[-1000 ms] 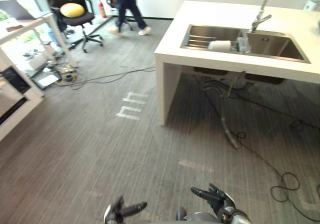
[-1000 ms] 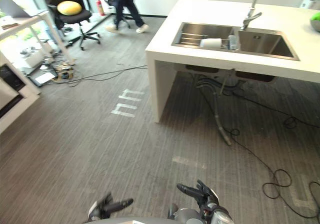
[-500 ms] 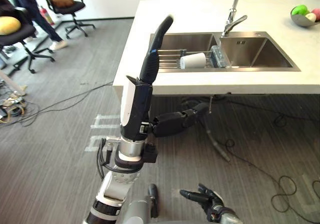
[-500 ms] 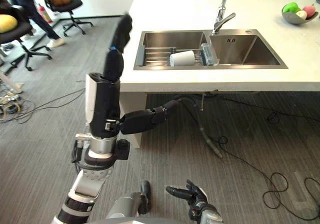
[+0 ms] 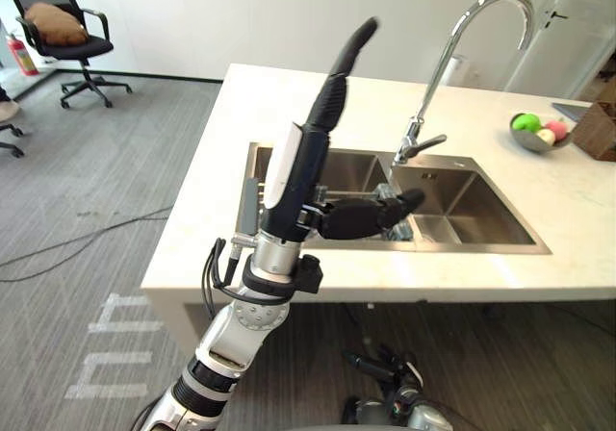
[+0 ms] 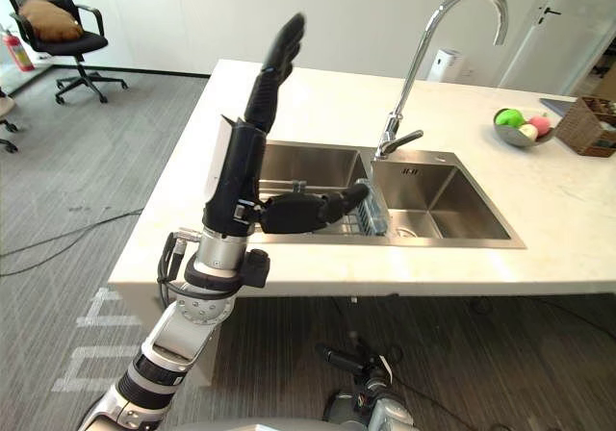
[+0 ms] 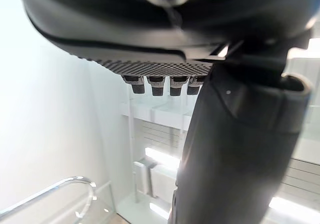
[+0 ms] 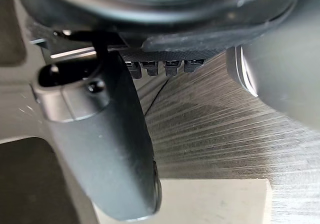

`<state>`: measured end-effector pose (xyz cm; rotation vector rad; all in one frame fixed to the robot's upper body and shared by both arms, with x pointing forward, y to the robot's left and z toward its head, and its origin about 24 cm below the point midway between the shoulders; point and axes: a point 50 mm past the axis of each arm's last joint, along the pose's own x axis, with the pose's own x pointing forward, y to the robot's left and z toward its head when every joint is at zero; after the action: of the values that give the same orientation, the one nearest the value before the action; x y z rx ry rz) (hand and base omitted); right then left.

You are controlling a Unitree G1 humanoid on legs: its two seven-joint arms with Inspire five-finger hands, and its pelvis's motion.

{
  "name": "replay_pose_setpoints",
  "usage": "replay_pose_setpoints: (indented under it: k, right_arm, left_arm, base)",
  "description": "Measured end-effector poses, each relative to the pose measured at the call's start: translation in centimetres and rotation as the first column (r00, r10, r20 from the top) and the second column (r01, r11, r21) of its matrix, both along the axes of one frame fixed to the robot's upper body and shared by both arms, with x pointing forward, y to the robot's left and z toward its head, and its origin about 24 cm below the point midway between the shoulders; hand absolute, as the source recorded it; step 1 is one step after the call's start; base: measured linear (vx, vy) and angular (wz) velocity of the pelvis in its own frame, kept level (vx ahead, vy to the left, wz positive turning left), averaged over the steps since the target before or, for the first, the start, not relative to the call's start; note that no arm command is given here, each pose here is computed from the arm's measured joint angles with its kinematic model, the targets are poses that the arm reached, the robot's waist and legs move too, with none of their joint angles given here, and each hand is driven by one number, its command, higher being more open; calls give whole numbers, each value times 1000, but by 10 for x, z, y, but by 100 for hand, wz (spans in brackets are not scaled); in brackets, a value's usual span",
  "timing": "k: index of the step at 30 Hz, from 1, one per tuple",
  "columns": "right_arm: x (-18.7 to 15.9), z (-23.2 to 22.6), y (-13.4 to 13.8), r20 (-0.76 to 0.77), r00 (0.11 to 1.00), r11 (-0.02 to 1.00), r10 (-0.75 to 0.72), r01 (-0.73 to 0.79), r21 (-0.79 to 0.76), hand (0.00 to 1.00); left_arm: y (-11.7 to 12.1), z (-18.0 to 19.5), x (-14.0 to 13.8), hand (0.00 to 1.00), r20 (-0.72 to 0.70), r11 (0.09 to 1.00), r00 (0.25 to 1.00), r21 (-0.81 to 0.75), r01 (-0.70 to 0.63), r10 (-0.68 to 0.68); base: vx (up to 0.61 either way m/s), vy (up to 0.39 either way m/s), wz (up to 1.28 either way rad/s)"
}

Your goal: Walk over to the sink, pick up the cup, carry it to the dishwasher, place the cup inside the dishwasher, then close the dishwasher door

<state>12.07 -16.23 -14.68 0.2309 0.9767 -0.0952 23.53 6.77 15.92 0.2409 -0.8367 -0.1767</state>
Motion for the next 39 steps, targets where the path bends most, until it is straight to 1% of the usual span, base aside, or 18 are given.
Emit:
replay_pose_setpoints:
  k: [1, 2, 7, 10, 11, 13, 15, 17, 18, 19, 20, 22, 23, 25, 32, 35, 39]
  right_arm:
    - [2, 1, -5, -9, 999, 999, 50, -50, -12, 100]
    - [2, 0, -4, -29, 996, 996, 90, -90, -12, 100]
    - [4, -1, -5, -49, 985, 987, 163, -163, 0, 100]
    - [-5, -5, -7, -105, 976, 982, 189, -188, 21, 100]
    - [-9, -7, -13, -129, 974, 982, 187, -187, 11, 100]
    - [-10, -8, -21, -145, 972, 982, 186, -189, -1, 100]
    - [-8, -7, -23, -136, 974, 983, 183, -185, -1, 100]
    - [-7, -7, -24, -142, 976, 986, 167, -169, 3, 100]
    - [-7, -7, -25, -144, 975, 986, 167, -168, 2, 100]
    - [-6, -7, -25, -145, 976, 986, 164, -165, 2, 100]
    - [-6, -8, -26, -145, 976, 987, 160, -162, 2, 100]
    - [-7, -8, -27, -148, 977, 988, 151, -153, 1, 100]
    - [-6, -8, -27, -149, 977, 988, 151, -153, -1, 100]
    - [-6, -8, -27, -157, 976, 988, 150, -152, -2, 100]
    - [-3, -8, -23, -170, 969, 983, 179, -185, -21, 100]
    - [0, -7, -21, -167, 966, 979, 196, -204, -30, 100]
    - [1, -7, -20, -165, 966, 978, 200, -208, -31, 100]
  left_arm:
    - [-6, -8, 3, 100, -49, 1000, 999, 14, -1, 2]
    - [-11, -13, 4, 100, -64, 999, 998, 48, -6, 9]
    - [-8, -17, 3, 100, -29, 986, 999, 165, -36, 41]
    - [-10, -21, 3, 100, -42, 966, 999, 259, -7, 18]
    - [-10, -22, 3, 100, -39, 953, 999, 302, 1, 11]
    - [-7, -28, 6, 100, -49, 906, 999, 423, 5, 18]
    - [-2, -34, 11, 100, -88, 868, 996, 497, 16, 32]
    - [7, -48, 27, 100, -157, 779, 984, 626, 31, 87]
    - [9, -52, 31, 100, -180, 757, 978, 652, 40, 104]
    - [16, -62, 38, 100, -224, 706, 963, 706, 56, 147]
    - [24, -72, 42, 100, -261, 660, 947, 748, 75, 188]
    - [32, -82, 43, 100, -311, 599, 925, 791, 125, 218]
    - [38, -85, 44, 100, -325, 572, 916, 808, 141, 233]
    - [44, -87, 45, 100, -343, 548, 905, 822, 158, 252]
    - [53, -90, 48, 100, -402, 549, 867, 814, 190, 296]
    - [54, -88, 50, 100, -421, 563, 856, 803, 196, 301]
    - [50, -80, 56, 100, -414, 564, 862, 803, 194, 293]
  base:
    - [362, -202, -3]
    - [339, -203, -6]
    - [200, -174, -8]
    - [125, -56, 34]
    - [138, 12, 18]
    - [136, 69, 3]
    - [123, 72, 12]
    - [102, 99, 26]
    - [53, 89, 20]
    - [19, 71, 19]
    - [13, 65, 15]
    - [-13, 51, 3]
    - [-29, 35, 1]
    - [-53, 3, 2]
    - [-79, -8, -5]
    - [-15, -4, -6]
    - [38, 14, -8]
